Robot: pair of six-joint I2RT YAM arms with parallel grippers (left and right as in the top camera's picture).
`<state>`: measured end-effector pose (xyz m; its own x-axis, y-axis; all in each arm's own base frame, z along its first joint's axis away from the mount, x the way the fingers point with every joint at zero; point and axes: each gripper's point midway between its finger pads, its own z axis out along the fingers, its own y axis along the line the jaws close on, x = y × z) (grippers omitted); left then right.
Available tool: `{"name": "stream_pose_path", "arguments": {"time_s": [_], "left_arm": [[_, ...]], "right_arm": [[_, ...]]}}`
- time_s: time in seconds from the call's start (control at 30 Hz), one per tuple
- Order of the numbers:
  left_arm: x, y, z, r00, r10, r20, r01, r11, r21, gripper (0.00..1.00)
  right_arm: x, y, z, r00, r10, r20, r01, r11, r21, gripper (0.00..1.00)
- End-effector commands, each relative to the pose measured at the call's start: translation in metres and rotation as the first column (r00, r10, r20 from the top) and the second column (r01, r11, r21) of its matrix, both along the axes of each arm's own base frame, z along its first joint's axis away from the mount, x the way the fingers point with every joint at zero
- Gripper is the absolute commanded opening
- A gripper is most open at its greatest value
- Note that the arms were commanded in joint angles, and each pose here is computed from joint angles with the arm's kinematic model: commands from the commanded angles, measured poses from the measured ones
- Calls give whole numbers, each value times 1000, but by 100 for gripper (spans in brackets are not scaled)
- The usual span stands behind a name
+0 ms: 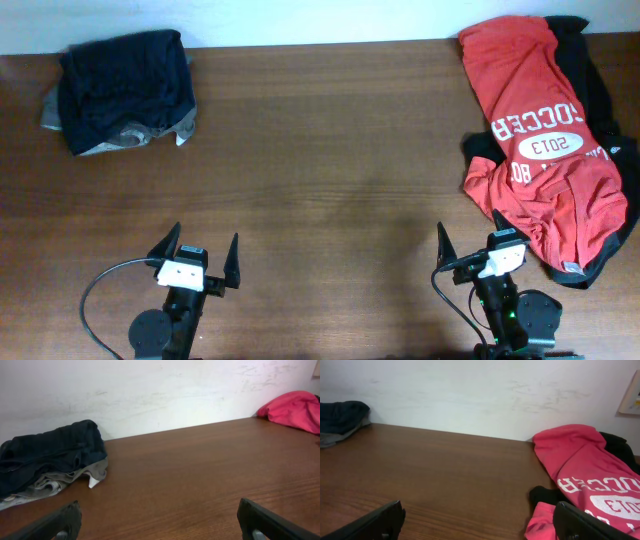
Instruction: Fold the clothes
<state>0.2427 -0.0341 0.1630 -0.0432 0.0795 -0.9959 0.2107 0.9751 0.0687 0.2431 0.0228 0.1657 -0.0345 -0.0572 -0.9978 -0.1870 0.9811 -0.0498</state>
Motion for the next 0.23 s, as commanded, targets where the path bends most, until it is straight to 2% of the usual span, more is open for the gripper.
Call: {"name": "stream_pose_path", "arguments": {"time_s": [0.0, 0.2], "left_arm": [[0, 1, -1, 1000, 6, 3, -6, 1000, 2, 99], [0, 1, -1, 1000, 6, 3, -6, 1000, 2, 99]], "right_arm": [[-1, 4, -2, 1000, 17, 1, -17, 1000, 1, 99], [-1, 3, -2, 1000, 17, 1, -17, 1000, 1, 99]]}}
